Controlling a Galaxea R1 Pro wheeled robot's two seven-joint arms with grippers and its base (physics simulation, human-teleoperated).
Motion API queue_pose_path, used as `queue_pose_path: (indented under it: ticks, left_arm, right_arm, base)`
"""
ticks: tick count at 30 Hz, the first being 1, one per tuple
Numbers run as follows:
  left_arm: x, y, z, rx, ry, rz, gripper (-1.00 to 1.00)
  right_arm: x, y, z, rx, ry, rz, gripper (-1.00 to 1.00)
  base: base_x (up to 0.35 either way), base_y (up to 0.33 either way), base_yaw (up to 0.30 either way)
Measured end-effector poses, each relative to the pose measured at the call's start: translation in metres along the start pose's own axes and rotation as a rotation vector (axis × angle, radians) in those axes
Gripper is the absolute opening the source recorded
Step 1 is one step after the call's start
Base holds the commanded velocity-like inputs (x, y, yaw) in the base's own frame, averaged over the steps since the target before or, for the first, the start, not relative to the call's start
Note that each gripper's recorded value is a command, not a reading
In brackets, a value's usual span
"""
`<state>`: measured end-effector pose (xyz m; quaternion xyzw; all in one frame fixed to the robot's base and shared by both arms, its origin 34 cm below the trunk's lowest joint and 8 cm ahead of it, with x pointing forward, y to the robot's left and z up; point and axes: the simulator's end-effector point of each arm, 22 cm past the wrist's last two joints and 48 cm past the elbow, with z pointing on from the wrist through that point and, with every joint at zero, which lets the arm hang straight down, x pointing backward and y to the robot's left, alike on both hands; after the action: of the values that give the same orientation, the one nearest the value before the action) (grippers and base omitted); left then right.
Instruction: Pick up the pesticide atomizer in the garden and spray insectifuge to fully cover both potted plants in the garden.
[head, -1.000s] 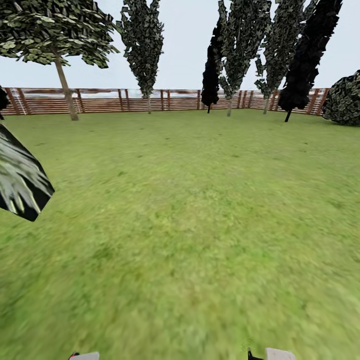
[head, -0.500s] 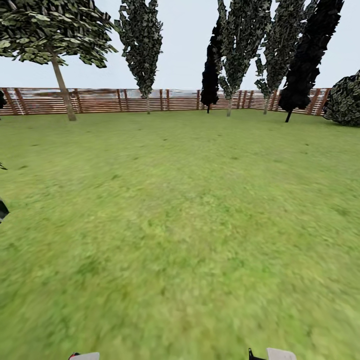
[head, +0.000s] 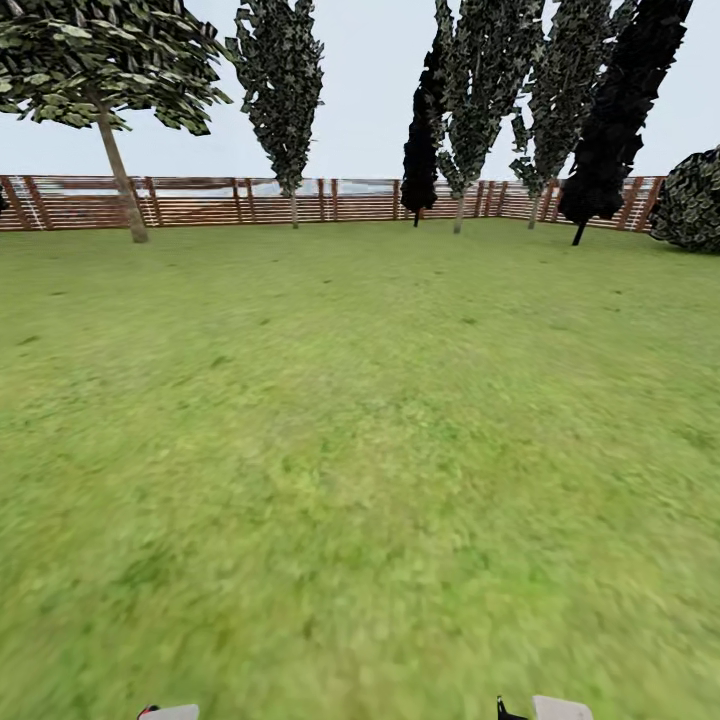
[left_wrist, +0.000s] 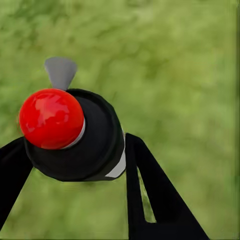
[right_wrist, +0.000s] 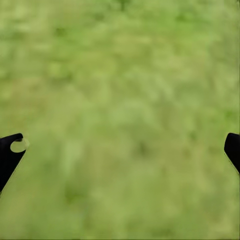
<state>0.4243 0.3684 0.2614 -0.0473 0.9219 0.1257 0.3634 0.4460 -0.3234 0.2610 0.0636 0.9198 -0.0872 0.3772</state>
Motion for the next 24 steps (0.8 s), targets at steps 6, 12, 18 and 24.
queue_pose_path:
  ticks: [6,12,18,24]
  left_arm:
    - [0.0000,0.0001,0.0000,0.000,0.000,0.000,-1.00]
    - [0.0000,0.0002,0.0000,-0.001,0.000,0.000,-1.00]
    - [0.0000,0.0002,0.0000,-0.001,0.000,0.000,-1.00]
    - [0.0000,0.0003,0.0000,-0.001,0.000,0.000,-1.00]
  right_arm:
    - [0.0000,0.0001,0.0000,0.000,0.000,0.000,1.00]
    - [0.0000,0.0002,0.0000,0.000,0.000,0.000,1.00]
    - [0.0000,0.0001,0.0000,0.000,0.000,0.000,1.00]
    - [0.0000,0.0000,0.0000,0.000,0.000,0.000,1.00]
  base:
    - [0.334,-0.087,0.215]
    - [0.337,-0.031,0.273]
    - [0.339,-0.001,0.240]
    - [0.340,0.000,0.024]
